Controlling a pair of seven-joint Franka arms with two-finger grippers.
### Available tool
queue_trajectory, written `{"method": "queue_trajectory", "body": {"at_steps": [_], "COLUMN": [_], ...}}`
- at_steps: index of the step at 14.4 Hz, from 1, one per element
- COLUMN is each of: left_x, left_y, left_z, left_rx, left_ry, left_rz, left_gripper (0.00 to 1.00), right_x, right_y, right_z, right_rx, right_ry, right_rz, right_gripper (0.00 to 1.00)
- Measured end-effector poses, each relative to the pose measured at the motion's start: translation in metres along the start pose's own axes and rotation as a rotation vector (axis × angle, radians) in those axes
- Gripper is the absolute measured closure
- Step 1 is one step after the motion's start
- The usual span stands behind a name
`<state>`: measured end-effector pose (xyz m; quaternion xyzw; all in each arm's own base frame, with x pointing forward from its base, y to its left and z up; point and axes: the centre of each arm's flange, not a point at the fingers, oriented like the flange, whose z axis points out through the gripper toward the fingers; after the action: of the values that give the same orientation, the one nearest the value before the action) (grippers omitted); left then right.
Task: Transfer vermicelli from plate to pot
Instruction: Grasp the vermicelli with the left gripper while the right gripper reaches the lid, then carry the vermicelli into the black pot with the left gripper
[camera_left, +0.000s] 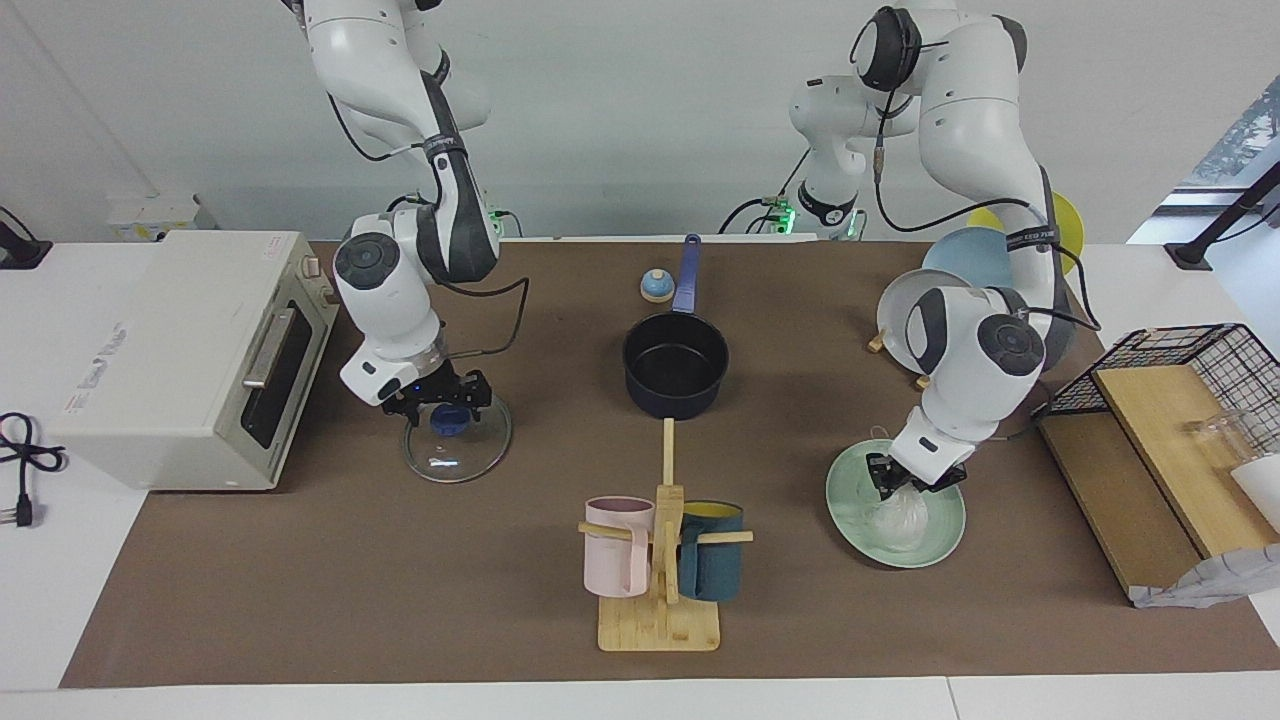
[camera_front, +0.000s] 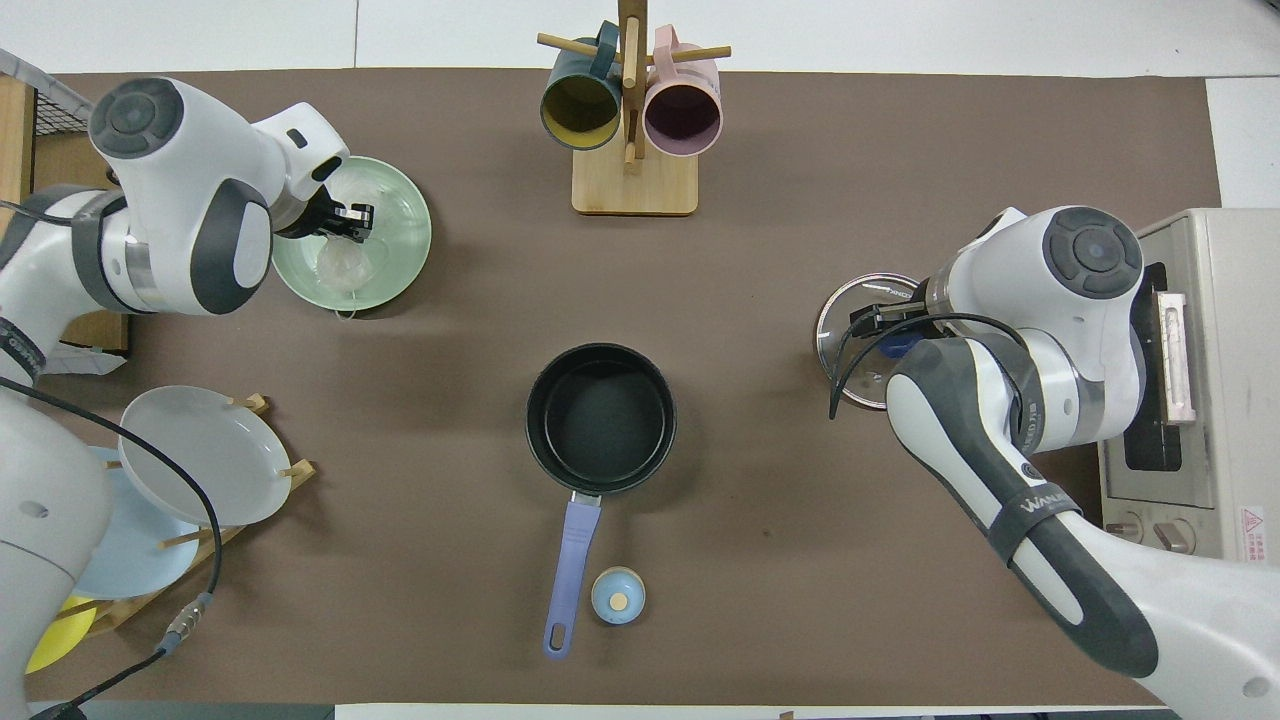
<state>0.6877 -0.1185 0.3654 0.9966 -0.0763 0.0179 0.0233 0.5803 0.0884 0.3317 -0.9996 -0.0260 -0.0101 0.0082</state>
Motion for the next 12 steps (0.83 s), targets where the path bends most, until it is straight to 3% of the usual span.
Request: {"method": "queue_trajectory", "body": {"at_steps": [3, 6, 7, 9, 12], "left_x": [-0.016, -0.069, -0.090, -0.131, -0.185], "left_y": [0.045, 0.152, 0.192, 0.256, 0.308], "left_z": [-0.107, -0.174, -0.175, -0.151, -0.072], "left_rx": [-0.074, -0.079, -0.069, -0.053, -0.053], "left_ry": [-0.071, -0.104, -0.117, -0.131, -0.107], "left_rz": [-0.121, -0.185, -0.187, -0.173, -0.152], "left_gripper": [0.74, 0.74, 0.74, 0.74, 0.74], "right_x": [0.003, 0.003, 0.003, 0.003, 0.003], "right_y": [-0.001, -0.002, -0.002, -0.002, -0.003], "right_z": [0.015, 0.020, 0.020, 0.019, 0.019], "right_rx": [0.000, 0.000, 0.000, 0.000, 0.000], "right_ry": [0.006, 0.000, 0.001, 0.001, 0.000], "right_rz": [-0.001, -0.003, -0.004, -0.004, -0.007], "right_gripper": [0.00, 0.03, 0.03, 0.15, 0.24]}}
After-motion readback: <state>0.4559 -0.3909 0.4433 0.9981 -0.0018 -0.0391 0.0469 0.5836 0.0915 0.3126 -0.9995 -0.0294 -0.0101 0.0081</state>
